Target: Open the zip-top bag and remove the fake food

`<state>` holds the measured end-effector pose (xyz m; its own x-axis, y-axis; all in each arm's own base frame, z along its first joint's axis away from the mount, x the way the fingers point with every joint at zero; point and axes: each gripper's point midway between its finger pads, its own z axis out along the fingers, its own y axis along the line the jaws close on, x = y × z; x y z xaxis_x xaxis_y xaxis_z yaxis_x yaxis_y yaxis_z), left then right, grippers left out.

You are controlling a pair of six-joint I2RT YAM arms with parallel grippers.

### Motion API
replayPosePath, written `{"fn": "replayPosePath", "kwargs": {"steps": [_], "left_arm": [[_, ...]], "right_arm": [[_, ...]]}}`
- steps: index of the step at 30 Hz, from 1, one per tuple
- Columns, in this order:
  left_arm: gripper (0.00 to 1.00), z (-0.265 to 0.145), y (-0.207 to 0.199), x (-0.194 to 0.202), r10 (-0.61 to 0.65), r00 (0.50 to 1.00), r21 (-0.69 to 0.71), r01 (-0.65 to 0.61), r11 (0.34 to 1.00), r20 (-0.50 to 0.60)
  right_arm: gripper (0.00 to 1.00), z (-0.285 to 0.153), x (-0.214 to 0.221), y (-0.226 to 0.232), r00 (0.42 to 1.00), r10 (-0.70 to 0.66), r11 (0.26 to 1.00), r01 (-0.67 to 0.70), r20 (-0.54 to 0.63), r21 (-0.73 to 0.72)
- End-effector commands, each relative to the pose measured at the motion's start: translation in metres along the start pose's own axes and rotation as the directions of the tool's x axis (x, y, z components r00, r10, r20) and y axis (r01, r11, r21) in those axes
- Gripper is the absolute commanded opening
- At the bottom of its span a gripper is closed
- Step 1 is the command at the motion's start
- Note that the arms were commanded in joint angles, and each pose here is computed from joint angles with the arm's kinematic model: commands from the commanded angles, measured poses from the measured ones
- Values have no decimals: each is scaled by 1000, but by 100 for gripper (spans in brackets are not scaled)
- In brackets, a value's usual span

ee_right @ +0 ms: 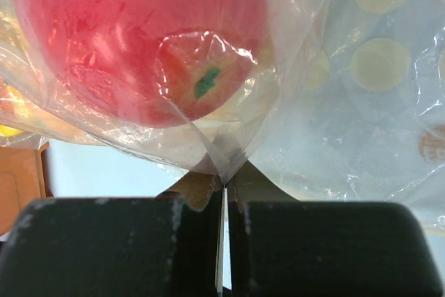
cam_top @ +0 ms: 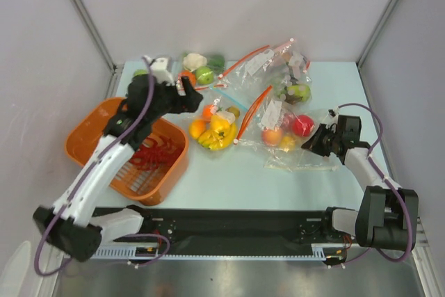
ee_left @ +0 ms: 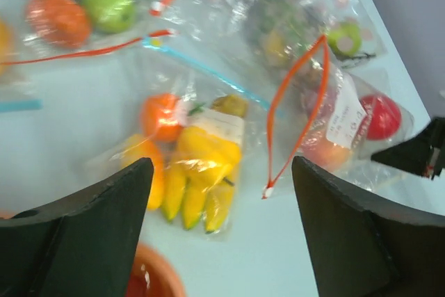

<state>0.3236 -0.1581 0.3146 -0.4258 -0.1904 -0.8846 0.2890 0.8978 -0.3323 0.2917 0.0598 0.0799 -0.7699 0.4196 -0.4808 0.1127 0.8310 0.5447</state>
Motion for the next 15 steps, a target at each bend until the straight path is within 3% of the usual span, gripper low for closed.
{"fn": "replayPosePath", "kwargs": {"steps": [1, 5, 15], "left_arm": [[84, 38, -57, -23, 69, 995, 206, -81, 975, 68], [69, 82, -98, -10, 99, 995, 386, -90, 918, -5], [46, 172, -117, 35, 195, 972, 445, -118, 888, -133]], "right_arm": [[0, -8, -18, 10, 998, -41, 999, 42, 52, -14], [0, -8, -18, 8, 998, -34, 999, 34, 52, -11], [0, -12, -22, 7, 997, -22, 1000, 23, 70, -7]]}}
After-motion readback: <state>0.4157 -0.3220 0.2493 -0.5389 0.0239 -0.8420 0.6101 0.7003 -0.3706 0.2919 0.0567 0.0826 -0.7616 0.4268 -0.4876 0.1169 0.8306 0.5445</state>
